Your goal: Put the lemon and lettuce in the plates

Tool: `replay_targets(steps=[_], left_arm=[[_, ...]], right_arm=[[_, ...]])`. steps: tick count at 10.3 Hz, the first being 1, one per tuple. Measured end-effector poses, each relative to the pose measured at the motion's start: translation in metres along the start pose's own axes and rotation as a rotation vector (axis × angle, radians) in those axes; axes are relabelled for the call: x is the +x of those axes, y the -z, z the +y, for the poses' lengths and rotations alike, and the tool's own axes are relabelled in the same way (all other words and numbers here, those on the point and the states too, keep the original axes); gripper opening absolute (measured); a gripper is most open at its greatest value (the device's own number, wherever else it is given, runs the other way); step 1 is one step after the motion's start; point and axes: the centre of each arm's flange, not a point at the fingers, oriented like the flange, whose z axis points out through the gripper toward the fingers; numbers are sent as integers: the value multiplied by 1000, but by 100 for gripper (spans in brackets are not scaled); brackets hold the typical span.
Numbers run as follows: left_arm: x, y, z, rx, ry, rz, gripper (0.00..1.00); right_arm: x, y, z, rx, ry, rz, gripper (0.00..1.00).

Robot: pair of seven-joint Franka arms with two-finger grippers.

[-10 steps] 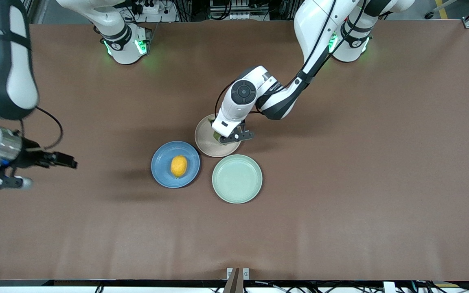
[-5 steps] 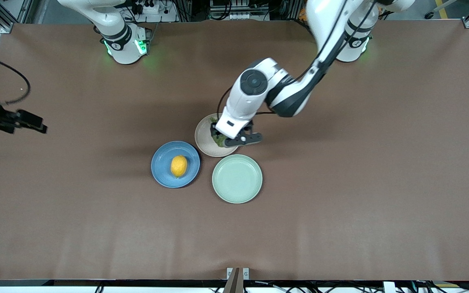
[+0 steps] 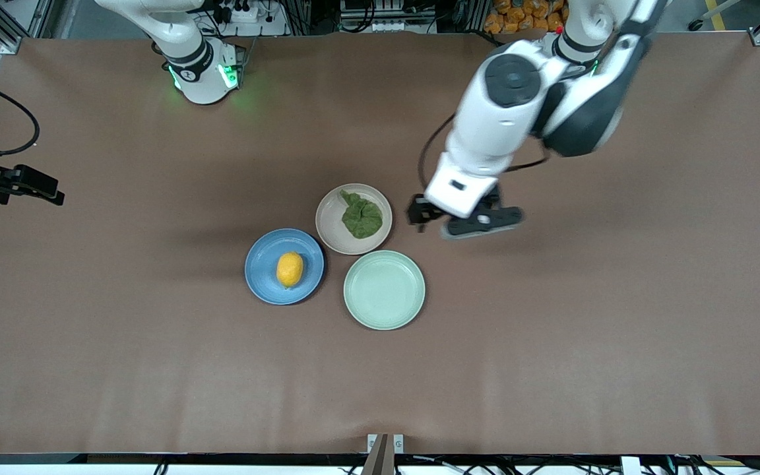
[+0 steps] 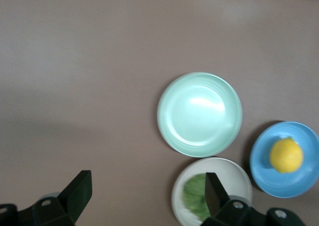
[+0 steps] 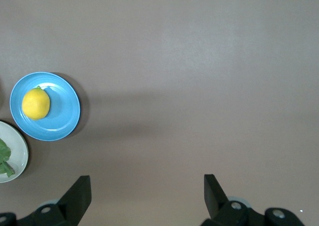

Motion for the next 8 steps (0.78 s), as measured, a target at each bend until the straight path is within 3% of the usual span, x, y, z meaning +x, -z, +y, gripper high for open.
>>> replay_targets(steps=[3,8], left_arm=[[39,47,-80,61,-37,-31,100],[54,132,-171,129,-65,-98,100]], right_arm=[[-2,-1,-3,-1,4,-17,100],[-20,16,-11,-2,20,8,100]])
